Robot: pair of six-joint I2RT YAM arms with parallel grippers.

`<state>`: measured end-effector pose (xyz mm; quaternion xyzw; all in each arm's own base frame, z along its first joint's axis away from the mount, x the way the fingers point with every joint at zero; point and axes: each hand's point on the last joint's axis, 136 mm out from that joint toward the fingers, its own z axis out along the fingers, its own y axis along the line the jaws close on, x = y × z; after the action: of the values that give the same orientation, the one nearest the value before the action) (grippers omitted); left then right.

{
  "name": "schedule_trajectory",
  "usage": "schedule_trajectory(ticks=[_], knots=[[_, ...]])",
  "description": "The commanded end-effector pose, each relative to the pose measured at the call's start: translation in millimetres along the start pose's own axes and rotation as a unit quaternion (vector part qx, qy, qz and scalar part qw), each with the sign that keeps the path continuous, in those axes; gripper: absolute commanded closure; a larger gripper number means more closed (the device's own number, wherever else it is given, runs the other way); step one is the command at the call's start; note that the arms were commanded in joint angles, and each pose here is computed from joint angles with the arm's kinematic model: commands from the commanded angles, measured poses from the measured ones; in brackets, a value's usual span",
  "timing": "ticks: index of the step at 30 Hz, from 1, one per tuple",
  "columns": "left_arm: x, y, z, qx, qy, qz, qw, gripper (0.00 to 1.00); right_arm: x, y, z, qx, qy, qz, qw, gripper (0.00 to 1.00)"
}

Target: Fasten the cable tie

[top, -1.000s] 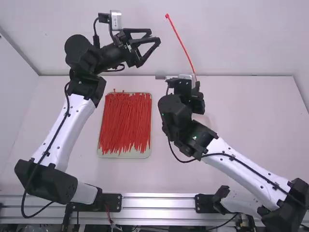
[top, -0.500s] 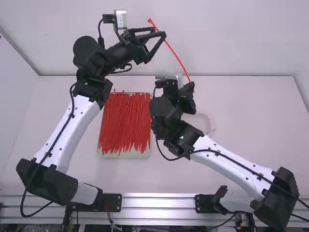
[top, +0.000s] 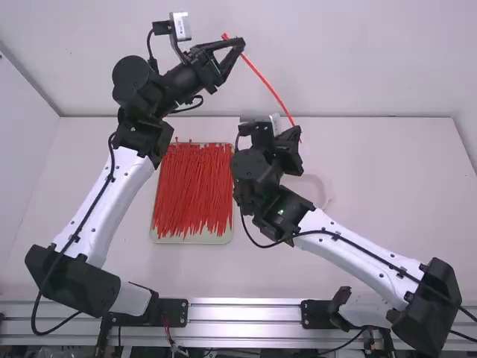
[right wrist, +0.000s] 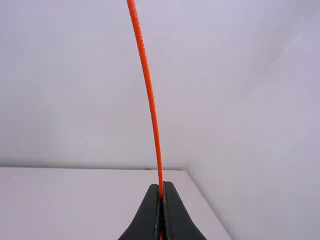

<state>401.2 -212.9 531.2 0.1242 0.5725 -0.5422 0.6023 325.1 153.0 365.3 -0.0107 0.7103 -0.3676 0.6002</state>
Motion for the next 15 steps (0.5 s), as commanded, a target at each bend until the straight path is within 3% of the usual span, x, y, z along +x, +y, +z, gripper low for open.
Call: schedule_trajectory(ticks=[1, 7, 15], knots=[[-4.2, 0.6, -1.7, -0.003, -0.007, -0.001, 1.000, 0.82, -7.1, -2.1, -0.1, 0.001, -0.001, 0.015, 1.000, 1.00], [-1.0, -3.0, 0.2, 0.003, -0.003, -0.011, 1.000, 0.84, -9.7, 0.7, 0.1, -0.008, -0.006, 0.029, 1.000, 1.00], [-2.3, -3.7, 0.2, 0.004, -0.006, -0.009, 1.000, 0.98, -13.5, -0.7, 0.2, -0.009, -0.009, 0.052, 0.999, 1.00]])
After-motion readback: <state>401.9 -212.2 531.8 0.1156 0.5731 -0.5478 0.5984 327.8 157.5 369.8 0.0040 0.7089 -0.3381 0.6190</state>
